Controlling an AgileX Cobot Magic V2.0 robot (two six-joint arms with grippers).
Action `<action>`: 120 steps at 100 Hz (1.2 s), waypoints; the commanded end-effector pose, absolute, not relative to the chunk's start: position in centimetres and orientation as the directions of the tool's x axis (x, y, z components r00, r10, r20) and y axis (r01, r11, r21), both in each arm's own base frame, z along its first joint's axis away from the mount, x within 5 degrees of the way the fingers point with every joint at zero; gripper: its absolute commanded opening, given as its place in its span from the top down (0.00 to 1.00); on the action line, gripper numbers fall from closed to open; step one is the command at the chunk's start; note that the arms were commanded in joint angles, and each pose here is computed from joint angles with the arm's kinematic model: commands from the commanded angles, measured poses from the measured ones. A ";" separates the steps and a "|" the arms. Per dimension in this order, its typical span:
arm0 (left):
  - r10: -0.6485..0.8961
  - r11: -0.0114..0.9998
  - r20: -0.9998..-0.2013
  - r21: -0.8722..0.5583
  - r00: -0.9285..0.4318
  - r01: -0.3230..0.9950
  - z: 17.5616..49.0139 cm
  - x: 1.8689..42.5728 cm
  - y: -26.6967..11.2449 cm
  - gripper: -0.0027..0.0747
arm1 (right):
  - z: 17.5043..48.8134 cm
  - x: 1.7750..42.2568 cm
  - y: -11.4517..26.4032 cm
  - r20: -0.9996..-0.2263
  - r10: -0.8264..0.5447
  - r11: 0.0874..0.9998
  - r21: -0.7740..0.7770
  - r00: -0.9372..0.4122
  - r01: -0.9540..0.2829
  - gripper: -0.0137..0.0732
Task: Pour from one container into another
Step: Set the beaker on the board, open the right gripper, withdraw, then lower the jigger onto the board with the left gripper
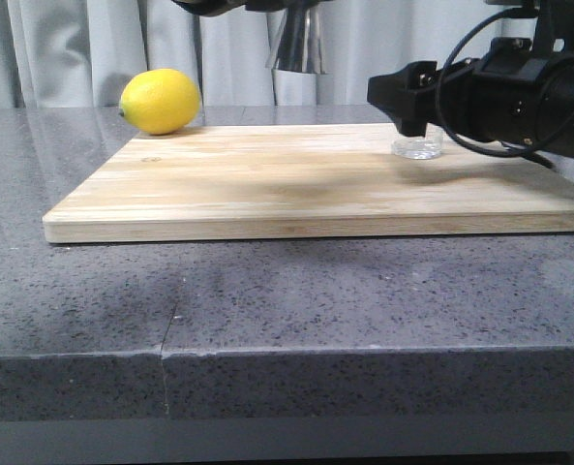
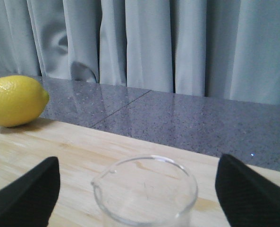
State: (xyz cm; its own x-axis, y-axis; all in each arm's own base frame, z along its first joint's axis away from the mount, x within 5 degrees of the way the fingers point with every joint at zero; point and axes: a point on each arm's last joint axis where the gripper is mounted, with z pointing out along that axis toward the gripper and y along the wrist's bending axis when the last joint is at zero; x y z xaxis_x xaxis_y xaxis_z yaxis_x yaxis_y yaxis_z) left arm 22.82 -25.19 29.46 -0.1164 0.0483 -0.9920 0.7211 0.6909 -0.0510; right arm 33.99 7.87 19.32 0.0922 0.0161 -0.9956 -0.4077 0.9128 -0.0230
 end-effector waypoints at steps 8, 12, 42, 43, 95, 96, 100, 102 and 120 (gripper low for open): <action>-0.079 0.697 -0.997 -0.050 0.008 0.716 32.8 22.8 -24.5 0.98 | 24.6 32.9 7.6 -0.937 0.096 0.913 -0.052 0.335 -0.405 0.15; -0.081 0.699 -0.997 -0.049 0.010 0.713 32.7 22.9 -24.6 0.98 | 25.3 32.7 7.5 -0.928 0.102 0.913 -0.056 0.359 -0.404 0.15; -0.071 0.740 -0.997 -0.045 0.011 0.671 29.7 25.7 -24.8 0.98 | 32.1 29.2 7.0 -0.817 0.141 0.916 -0.106 0.559 -0.387 0.15; -0.069 0.742 -0.998 -0.045 0.010 0.669 29.5 25.8 -24.8 0.98 | 32.3 29.1 6.9 -0.814 0.142 0.916 -0.107 0.563 -0.386 0.15; -0.122 0.802 -0.990 -0.057 0.069 0.595 25.0 28.1 -23.4 0.98 | 36.6 25.8 6.4 -0.723 0.158 0.922 -0.137 0.672 -0.363 0.15; -0.132 0.804 -0.988 -0.061 0.077 0.592 25.0 28.1 -23.2 0.98 | 36.6 25.8 6.3 -0.723 0.158 0.922 -0.135 0.672 -0.362 0.15; -0.153 0.813 -0.985 -0.082 0.077 0.576 24.7 28.0 -22.8 0.98 | 36.6 25.8 6.3 -0.723 0.158 0.922 -0.135 0.672 -0.362 0.15; -0.164 0.819 -0.984 -0.093 0.075 0.566 24.5 28.0 -22.4 0.98 | 36.6 25.8 6.3 -0.723 0.158 0.922 -0.135 0.672 -0.362 0.15; -0.151 0.837 -0.988 -0.105 0.043 0.536 23.0 27.9 -20.9 0.98 | 36.6 25.8 6.3 -0.723 0.159 0.923 -0.133 0.672 -0.361 0.15</action>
